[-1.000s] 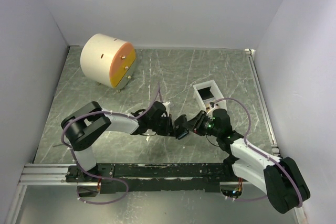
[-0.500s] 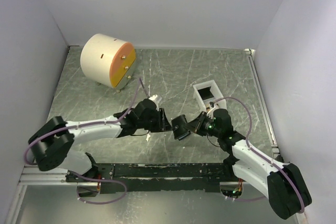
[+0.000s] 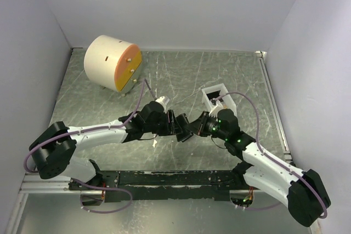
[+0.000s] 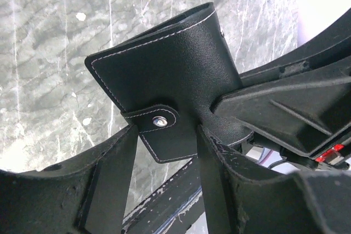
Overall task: Put the credit cards into the card holder
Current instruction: Open the card holder at the center of the board.
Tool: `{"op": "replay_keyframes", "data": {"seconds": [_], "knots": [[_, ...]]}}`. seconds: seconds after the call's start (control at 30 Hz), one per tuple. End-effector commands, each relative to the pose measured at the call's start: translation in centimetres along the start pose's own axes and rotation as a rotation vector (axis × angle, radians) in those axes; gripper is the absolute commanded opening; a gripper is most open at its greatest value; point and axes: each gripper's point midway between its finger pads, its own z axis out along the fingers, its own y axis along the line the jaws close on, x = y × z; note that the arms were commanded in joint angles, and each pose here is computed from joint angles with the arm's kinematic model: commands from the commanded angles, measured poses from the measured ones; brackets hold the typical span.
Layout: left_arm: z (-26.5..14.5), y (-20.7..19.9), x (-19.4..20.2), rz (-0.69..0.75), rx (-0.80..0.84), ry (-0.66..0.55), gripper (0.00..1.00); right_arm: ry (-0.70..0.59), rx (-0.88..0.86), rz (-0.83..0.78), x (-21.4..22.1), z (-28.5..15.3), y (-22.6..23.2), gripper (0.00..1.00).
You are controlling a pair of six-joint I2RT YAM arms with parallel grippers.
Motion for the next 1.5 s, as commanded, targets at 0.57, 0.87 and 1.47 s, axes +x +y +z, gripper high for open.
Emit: {"op": "replay_keyframes", "data": {"seconds": [0.57,0.87,1.47], "knots": [[0.1,3.1,-1.9,0.054,-0.204,-0.085,0.44,-0.011,-0.095,-0.073,0.1,0.6,3.7,0.04],[0.4,4.5,-1.7,0.064,-0.268,-0.077,0.35,0.001,-0.111,-0.085,0.5,0.9,4.3,0.04],[-1.1,5.8,-1.6,0.062,-0.343,-0.072,0.07,0.019,-0.044,-0.053,1.6,1.4,2.4,0.07]]}}
